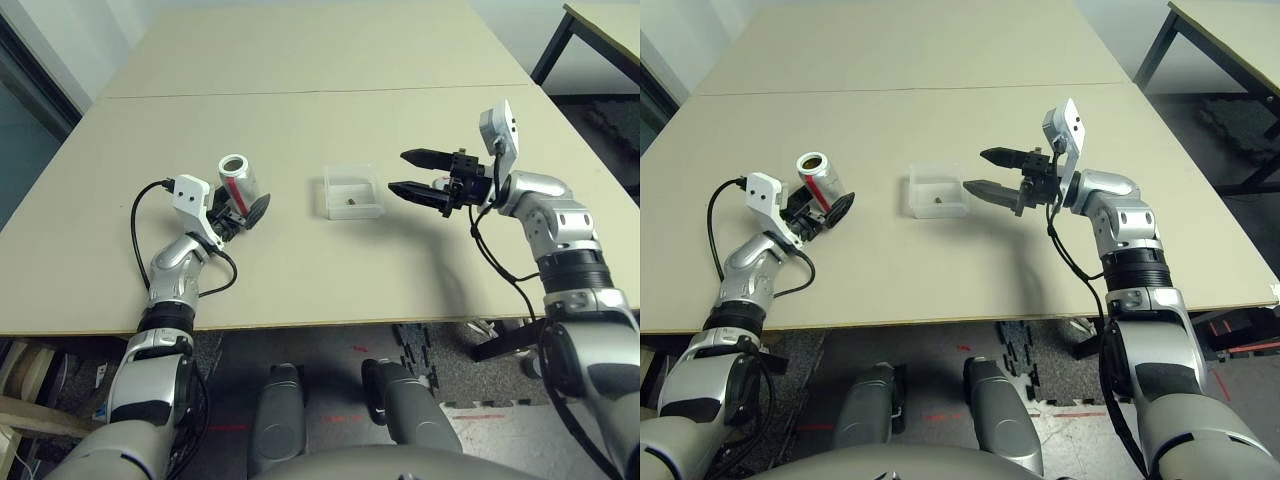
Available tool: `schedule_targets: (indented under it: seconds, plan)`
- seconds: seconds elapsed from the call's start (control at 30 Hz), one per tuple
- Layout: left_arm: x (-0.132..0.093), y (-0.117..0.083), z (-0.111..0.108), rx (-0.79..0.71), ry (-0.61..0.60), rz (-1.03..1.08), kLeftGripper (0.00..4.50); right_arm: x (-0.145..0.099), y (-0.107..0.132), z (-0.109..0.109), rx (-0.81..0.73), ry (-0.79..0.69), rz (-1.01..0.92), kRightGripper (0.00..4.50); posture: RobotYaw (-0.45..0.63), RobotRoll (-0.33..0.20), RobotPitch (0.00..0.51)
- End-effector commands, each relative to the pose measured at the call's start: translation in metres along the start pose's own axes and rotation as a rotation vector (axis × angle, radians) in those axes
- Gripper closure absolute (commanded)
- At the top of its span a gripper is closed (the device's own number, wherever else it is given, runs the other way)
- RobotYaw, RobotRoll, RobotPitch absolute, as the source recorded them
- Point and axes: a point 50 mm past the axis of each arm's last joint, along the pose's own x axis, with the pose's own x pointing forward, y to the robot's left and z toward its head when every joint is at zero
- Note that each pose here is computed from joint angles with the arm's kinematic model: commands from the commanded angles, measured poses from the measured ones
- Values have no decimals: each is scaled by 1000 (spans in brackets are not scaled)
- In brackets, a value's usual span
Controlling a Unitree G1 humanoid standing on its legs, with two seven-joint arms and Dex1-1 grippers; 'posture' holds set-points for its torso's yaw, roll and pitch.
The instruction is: Pour the medicine from the bottle into the box.
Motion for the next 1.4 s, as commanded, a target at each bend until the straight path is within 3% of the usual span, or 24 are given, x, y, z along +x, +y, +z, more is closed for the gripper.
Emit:
schedule_targets:
  seconds: [0.03, 0.37, 0.63, 0.83, 1.03, 1.4]
  plan:
    - [-13, 4, -3, -3, 19, 19, 16, 1, 1, -3, 1, 4, 8, 0, -12, 0, 138]
    - [-54, -4, 0, -30, -7, 93, 16, -4, 2, -7, 10, -2, -20, 0, -4, 0, 141]
    - [-87, -1, 33, -47, -110, 267, 16, -36, -16, -14, 19, -49, -283, 0, 30, 0, 185]
    - [-97, 24, 53, -11, -157, 455, 16, -56, -35, -28, 48, -107, -654, 0, 32, 0, 194]
    - [-97, 65, 68, 69, -186, 669, 16, -78, -50, -40, 91, -237, -1053, 0, 49, 0, 200]
    - [-97, 101, 59, 141, -145, 841, 16, -104, -60, -48, -21, -147, -1467, 0, 15, 0, 161]
